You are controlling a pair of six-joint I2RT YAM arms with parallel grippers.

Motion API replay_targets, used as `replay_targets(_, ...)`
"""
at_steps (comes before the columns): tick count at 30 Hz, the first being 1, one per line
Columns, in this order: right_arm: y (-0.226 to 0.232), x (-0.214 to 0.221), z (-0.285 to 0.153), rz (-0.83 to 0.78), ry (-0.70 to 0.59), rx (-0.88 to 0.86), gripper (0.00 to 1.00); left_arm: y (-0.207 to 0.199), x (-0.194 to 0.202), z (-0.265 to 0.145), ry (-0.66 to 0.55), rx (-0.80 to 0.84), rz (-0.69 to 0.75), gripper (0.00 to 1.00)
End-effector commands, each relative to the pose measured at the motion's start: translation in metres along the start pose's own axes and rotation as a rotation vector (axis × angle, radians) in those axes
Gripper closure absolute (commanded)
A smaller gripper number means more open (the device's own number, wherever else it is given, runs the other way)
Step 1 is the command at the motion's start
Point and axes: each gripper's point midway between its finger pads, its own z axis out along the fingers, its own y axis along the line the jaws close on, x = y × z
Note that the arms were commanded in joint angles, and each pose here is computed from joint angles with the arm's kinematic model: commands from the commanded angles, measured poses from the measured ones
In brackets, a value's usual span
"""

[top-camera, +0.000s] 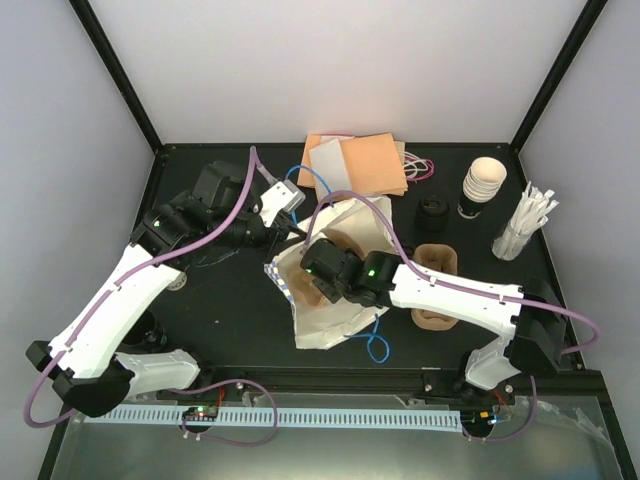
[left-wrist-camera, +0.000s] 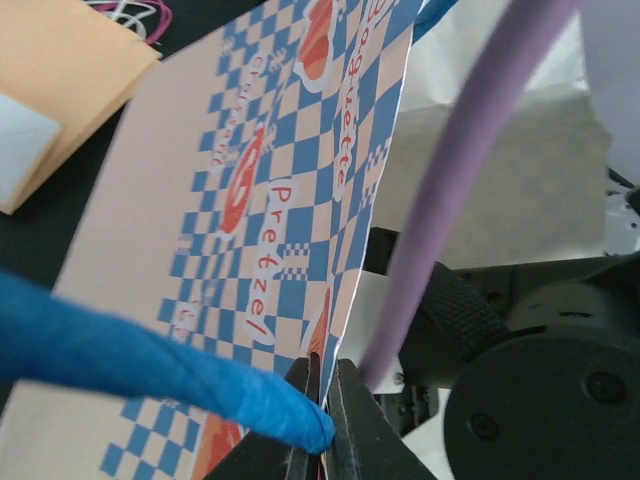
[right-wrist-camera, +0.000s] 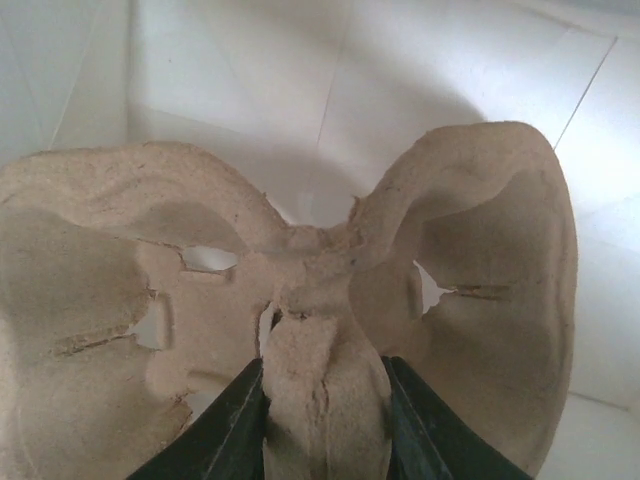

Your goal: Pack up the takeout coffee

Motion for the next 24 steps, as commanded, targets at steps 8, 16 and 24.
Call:
replay_targets(8, -0.024, 0.002, 0.006, 0.11, -0.067, 0.158, 0.68, -0.04, -0.004, -0.004, -0.021, 0.232, -0.028, 0.96)
replay_targets(16, -0.016, 0.013, 0.022, 0.165, -0.09, 0.132, 0.68, -0.047, 0.009, -0.004, 0.048, 0.277, -0.122, 0.96)
replay_targets(24, 0.014, 0.031, 0.04, 0.077, -0.009, 0.0, 0.67, -0.045, 0.026, 0.003, 0.113, 0.306, -0.191, 0.94)
